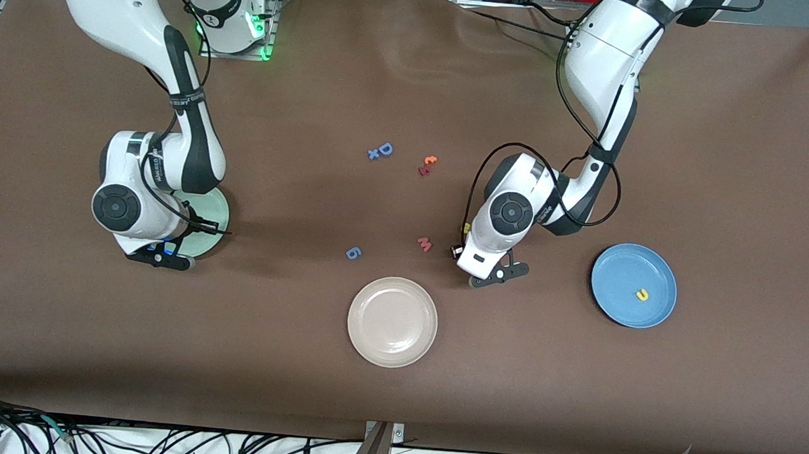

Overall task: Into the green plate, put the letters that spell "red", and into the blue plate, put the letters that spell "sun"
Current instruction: 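Place teal 6 on the green plate while the left gripper carries green n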

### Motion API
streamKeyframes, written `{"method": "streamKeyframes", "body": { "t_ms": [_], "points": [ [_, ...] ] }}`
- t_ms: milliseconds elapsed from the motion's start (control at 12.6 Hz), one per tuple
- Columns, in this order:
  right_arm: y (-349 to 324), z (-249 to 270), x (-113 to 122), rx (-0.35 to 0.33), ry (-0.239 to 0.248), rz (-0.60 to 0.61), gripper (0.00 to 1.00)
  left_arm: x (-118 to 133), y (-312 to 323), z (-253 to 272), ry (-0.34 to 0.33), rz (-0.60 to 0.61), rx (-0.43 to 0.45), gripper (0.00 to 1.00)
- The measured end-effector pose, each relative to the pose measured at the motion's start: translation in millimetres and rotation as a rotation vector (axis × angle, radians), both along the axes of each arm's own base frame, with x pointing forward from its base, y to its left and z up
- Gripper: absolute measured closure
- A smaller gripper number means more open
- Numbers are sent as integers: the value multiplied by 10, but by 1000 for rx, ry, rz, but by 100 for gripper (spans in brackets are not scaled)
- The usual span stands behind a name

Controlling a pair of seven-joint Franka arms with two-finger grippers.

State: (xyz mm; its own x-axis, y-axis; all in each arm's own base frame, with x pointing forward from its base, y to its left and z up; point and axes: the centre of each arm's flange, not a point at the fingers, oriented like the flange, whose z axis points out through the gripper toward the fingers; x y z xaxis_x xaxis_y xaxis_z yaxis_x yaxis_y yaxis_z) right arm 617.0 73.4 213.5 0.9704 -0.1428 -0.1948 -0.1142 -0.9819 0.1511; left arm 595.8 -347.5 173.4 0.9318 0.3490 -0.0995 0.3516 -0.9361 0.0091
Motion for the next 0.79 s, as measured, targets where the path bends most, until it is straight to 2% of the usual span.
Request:
{"method": "streamKeyframes", "body": {
  "t_ms": [158,317,633,712,791],
  "points": [
    [-49,-134,-89,-2,0,4,70,0,0,0,0,0,0,72],
    [-54,-149,-103,-1,1,6,55,0,0,0,0,0,0,72],
    [-42,-31,-66,7,-21,8,10,0,0,0,0,0,0,72],
    [-44,81,-40,13,-37,7,2,2,0,2,-1,0,0,72],
    [-65,233,-13,20,-52,1,1,9,3,7,-2,0,0,72]
  ]
}}
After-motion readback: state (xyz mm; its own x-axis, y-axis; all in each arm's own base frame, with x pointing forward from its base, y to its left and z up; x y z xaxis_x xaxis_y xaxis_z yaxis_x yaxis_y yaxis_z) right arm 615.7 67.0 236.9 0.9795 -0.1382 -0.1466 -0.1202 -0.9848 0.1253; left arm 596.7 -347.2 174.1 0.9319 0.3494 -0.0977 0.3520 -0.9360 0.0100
